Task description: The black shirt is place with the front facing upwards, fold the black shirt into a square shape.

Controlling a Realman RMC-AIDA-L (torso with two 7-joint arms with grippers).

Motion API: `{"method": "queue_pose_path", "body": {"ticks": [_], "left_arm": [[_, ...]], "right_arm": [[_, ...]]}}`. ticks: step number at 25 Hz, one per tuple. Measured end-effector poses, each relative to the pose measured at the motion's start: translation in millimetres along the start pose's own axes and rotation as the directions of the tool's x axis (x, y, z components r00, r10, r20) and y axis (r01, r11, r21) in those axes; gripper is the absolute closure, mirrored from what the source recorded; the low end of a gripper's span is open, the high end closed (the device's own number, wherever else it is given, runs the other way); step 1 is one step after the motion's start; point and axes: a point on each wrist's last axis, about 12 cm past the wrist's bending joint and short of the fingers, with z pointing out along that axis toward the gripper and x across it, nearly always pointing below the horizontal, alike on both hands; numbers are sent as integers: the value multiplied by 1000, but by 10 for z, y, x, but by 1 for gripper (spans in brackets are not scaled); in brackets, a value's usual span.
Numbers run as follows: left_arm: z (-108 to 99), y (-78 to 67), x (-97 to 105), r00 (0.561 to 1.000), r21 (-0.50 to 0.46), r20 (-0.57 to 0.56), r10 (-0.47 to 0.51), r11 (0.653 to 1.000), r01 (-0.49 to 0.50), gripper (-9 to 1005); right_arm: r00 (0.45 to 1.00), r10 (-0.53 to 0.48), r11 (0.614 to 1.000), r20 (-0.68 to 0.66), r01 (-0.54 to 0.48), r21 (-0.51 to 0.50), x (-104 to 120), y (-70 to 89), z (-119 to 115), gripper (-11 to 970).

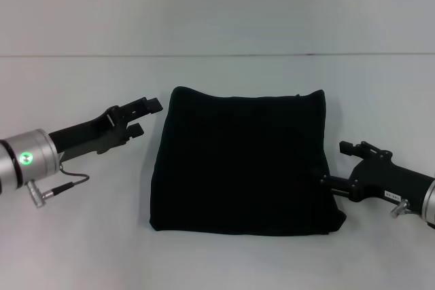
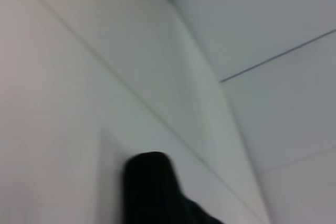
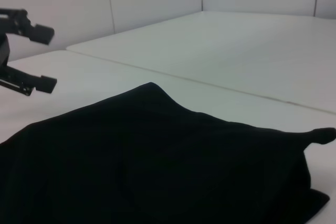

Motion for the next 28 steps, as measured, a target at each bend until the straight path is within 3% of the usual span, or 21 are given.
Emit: {"method": "queue_pose_path", "body": {"ticks": [6,12,20,28], "left_arm": [[134,-80,-176,999,-79,-41,-26,997,23,96],[308,-184,-270,996,-141,-85,26,989,-38,96],[472,-159,-190,994,-224,-85,75,970,-92,95],[587,-222,-120,990,-218,-106,94,969,-115,95]], "right_arm": [[997,-12,999,79,16,-48,-58,-5,-161,19],[991,-47,984,122,67,-164,-17,99,-410,19],[992,-38,981,121,60,-182,75,172,-482,19],[994,-63,973,88,80,-216,116,228,-447,19]]}}
